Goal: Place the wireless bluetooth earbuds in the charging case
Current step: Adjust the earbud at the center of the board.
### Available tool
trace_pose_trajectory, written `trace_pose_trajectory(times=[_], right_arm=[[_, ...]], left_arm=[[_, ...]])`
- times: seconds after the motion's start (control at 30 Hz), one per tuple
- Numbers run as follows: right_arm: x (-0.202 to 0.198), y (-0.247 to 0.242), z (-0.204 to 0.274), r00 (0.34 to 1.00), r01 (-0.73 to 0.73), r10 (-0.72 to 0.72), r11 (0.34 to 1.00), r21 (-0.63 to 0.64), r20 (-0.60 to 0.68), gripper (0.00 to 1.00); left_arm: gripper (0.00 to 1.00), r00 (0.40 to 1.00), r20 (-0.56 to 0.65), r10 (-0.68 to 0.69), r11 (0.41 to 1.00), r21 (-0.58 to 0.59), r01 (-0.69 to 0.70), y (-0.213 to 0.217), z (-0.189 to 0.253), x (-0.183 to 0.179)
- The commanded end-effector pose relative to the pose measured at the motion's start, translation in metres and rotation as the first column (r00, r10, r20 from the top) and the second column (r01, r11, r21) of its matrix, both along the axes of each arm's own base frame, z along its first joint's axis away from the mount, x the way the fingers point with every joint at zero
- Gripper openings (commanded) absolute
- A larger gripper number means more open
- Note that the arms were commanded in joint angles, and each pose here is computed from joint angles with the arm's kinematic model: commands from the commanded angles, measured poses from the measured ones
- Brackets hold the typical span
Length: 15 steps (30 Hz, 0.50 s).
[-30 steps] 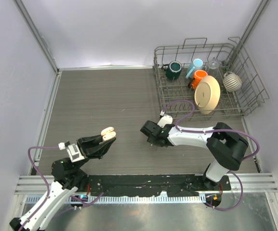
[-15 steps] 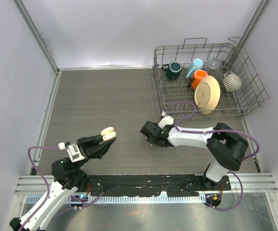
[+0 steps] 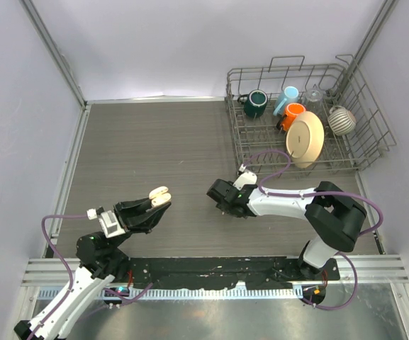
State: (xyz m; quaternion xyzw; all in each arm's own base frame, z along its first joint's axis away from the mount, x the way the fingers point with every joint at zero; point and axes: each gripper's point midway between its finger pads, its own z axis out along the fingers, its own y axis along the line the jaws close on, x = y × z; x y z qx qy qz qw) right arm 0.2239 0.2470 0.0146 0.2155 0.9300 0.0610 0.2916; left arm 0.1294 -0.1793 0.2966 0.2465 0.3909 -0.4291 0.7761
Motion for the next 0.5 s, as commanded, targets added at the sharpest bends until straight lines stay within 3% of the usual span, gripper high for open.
trace_pose_trajectory(times=[0.0, 0.47], right_arm=[[-0.062, -0.068, -0.048, 0.967, -0.059, -0.009, 0.964, -0.258, -0.256, 0.43], [-0.061, -0.073, -0.033, 0.97, -0.016, -0.051, 0.962, -0.273, -0.237, 0.43]], left_arm=[[0.0, 1.0, 0.016, 0.017, 1.0, -0.007, -0.017, 0.002, -0.01, 0.001], [0.0, 1.0, 0.028, 0.005, 1.0, -0.011, -0.005, 0.002, -0.008, -0.002]])
